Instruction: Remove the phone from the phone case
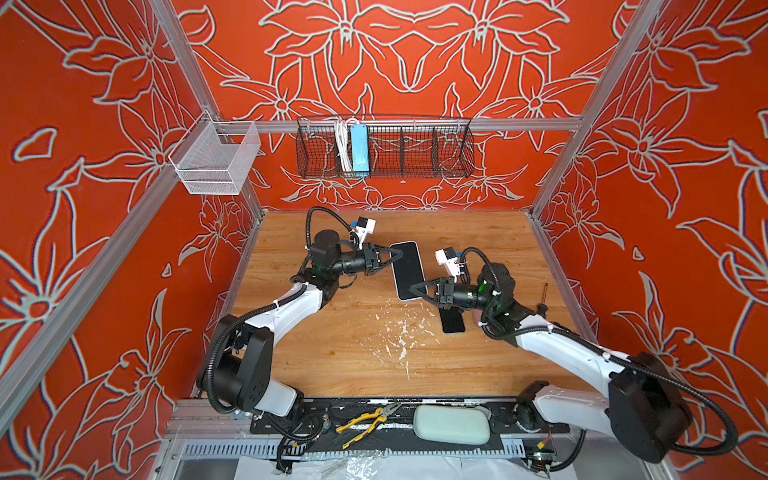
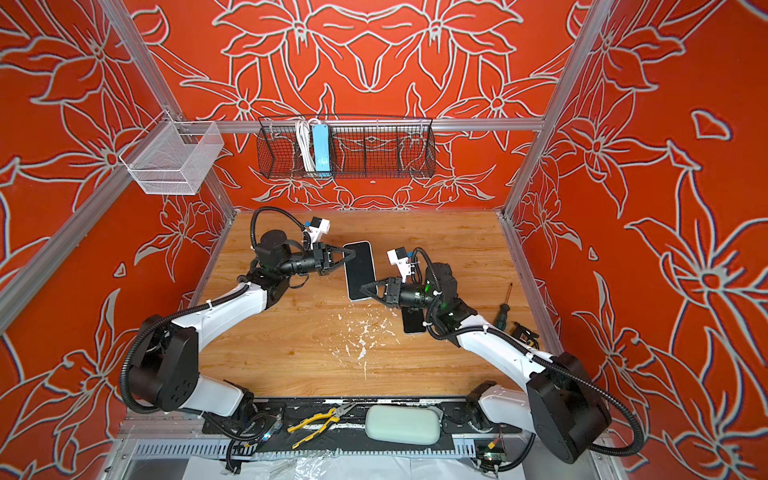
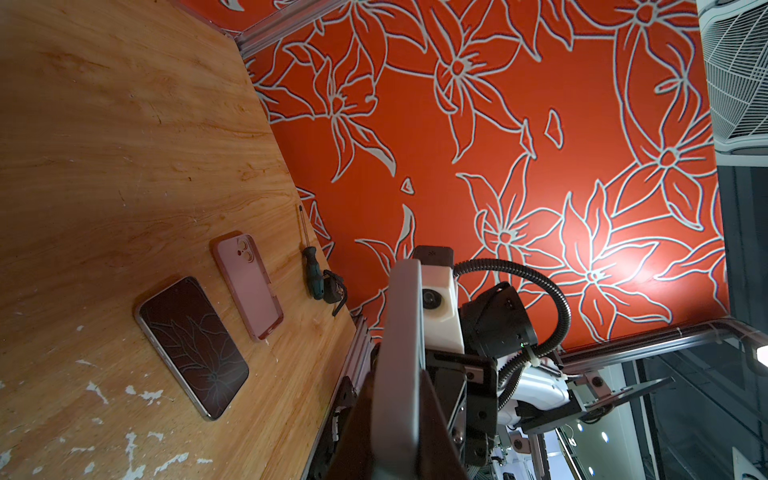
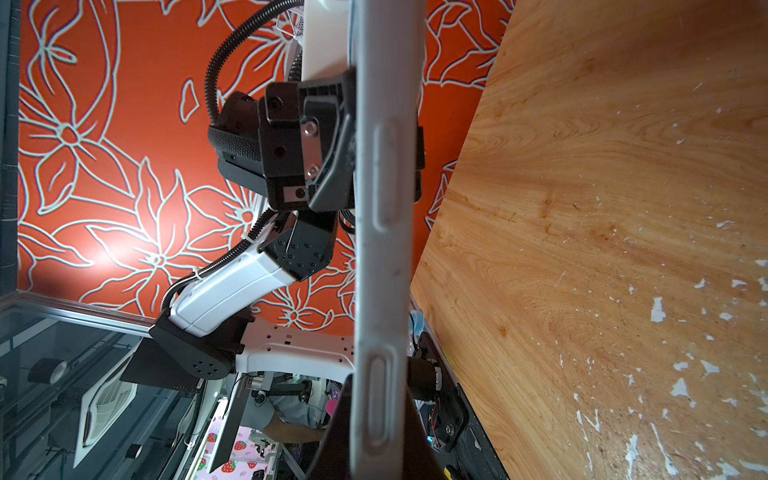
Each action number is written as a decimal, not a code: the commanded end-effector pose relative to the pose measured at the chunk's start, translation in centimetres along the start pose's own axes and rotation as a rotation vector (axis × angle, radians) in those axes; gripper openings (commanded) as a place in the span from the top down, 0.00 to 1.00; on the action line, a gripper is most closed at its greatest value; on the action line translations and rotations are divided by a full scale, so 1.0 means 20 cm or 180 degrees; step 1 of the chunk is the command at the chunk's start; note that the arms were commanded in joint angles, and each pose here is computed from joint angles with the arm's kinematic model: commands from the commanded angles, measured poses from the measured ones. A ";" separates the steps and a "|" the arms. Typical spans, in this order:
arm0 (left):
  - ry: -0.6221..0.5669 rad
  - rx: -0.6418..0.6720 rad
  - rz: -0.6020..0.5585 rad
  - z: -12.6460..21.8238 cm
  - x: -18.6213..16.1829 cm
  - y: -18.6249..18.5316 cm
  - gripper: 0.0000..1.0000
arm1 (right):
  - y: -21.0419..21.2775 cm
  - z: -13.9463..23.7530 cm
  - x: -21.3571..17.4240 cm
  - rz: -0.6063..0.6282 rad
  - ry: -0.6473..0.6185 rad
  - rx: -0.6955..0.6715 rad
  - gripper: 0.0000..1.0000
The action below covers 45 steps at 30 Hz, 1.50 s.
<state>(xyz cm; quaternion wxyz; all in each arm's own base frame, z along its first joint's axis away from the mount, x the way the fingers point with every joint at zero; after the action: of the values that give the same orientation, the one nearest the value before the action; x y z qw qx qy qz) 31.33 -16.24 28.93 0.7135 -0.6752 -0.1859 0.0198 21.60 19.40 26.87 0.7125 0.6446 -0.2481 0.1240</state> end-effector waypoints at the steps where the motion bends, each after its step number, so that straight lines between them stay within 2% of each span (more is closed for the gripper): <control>1: -0.0275 -0.0067 -0.0276 -0.01 -0.01 -0.08 1.00 | 0.09 -0.02 0.03 0.0105 0.0084 0.0189 0.90; 11: -0.0686 -0.0064 -0.0204 0.03 -0.01 -0.15 1.00 | 0.08 -0.02 0.03 0.0196 0.0025 0.0068 0.71; 17: -0.0691 -0.0100 -0.0181 0.04 -0.03 -0.15 1.00 | 0.06 -0.04 0.05 0.0179 0.0078 0.0072 0.69; 21: -0.0794 -0.0063 -0.0223 0.07 -0.06 -0.15 1.00 | 0.06 -0.05 0.06 0.0147 0.0062 0.0096 0.48; 25: -0.0822 -0.0064 -0.0239 0.09 -0.07 -0.17 1.00 | 0.06 -0.04 0.06 0.0184 0.0002 0.0065 0.40; 33: -0.0872 -0.0130 -0.0237 0.09 -0.06 -0.20 1.00 | 0.05 -0.02 0.07 0.0176 -0.0038 -0.0073 0.32; 39: -0.0976 -0.0221 -0.0241 0.10 -0.05 -0.23 1.00 | 0.09 0.01 0.09 0.0314 -0.0117 -0.0105 0.29; 45: -0.1107 -0.0331 -0.0235 0.10 -0.03 -0.26 1.00 | 0.06 0.08 0.06 0.0264 -0.0344 -0.0261 0.19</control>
<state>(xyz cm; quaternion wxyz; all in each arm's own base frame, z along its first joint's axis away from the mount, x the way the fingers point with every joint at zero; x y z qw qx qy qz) 29.65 -15.19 30.42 0.6845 -0.6577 -0.2881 0.1260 21.89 18.50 28.43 0.7199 0.6171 -0.2933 0.1222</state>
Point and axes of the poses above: each gripper's point midway between its finger pads, its own z axis back along the fingers, its own y axis along the line the jaws close on, x = y × z, the point moved 10 cm from there along z, back along the fingers, and after that the axes turned 10 degrees about z, right-handed, at the moved point
